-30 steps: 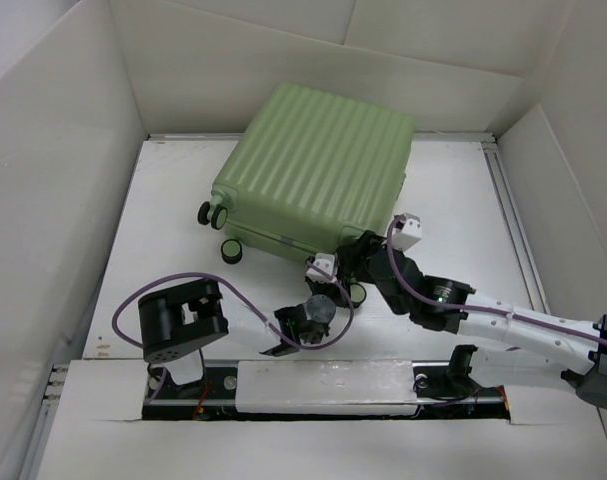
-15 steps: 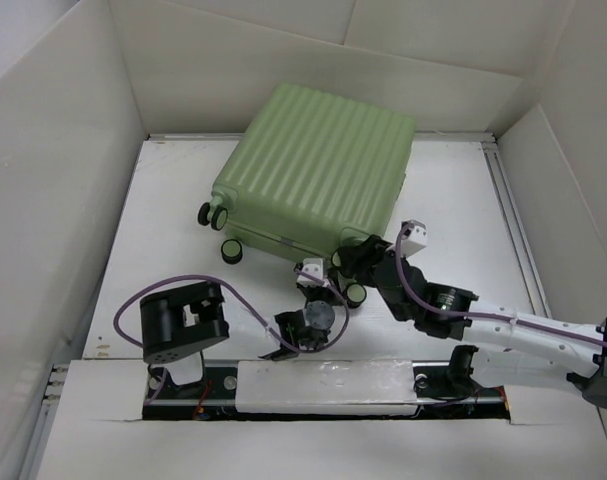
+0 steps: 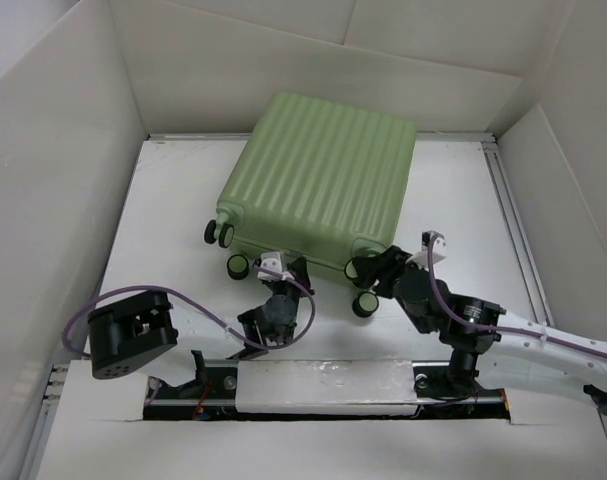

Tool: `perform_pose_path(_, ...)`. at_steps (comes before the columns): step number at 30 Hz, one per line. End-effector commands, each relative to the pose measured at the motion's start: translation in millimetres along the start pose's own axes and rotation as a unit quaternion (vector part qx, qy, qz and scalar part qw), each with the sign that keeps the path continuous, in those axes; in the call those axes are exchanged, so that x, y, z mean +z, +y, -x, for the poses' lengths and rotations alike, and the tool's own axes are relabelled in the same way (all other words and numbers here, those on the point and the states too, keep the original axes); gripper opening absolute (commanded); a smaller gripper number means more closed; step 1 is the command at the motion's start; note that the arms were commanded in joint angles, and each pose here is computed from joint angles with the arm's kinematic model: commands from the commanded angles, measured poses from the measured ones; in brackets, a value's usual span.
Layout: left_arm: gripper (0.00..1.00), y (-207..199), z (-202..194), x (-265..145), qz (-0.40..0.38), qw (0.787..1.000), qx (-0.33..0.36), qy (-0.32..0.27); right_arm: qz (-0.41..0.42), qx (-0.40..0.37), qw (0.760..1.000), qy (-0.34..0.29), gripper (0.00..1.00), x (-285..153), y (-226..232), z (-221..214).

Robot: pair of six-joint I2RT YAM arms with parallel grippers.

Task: Pack the luggage

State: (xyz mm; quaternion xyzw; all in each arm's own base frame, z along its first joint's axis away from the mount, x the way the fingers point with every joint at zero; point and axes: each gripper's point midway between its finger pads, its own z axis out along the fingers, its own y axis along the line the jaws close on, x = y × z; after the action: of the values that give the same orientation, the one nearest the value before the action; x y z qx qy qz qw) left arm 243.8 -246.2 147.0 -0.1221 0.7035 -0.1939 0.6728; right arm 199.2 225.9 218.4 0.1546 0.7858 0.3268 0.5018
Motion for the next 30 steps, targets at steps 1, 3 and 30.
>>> perform_pose_path(1,0.00,-39.5,-8.5,-16.6,-0.095,0.994,-0.019,0.045,-0.004,-0.047,0.997,0.054,0.00,-8.5,-13.1,-23.5)
perform_pose_path(3,0.00,-55.9,-22.0,-31.0,-0.123,0.990,0.004,0.066,-0.025,-0.068,0.995,0.067,0.00,-10.2,-21.6,-26.6)
perform_pose_path(30,1.00,18.8,125.7,-83.0,-0.017,0.982,-0.098,0.158,-0.160,-0.139,0.977,-0.041,0.72,-57.1,-58.3,97.4)
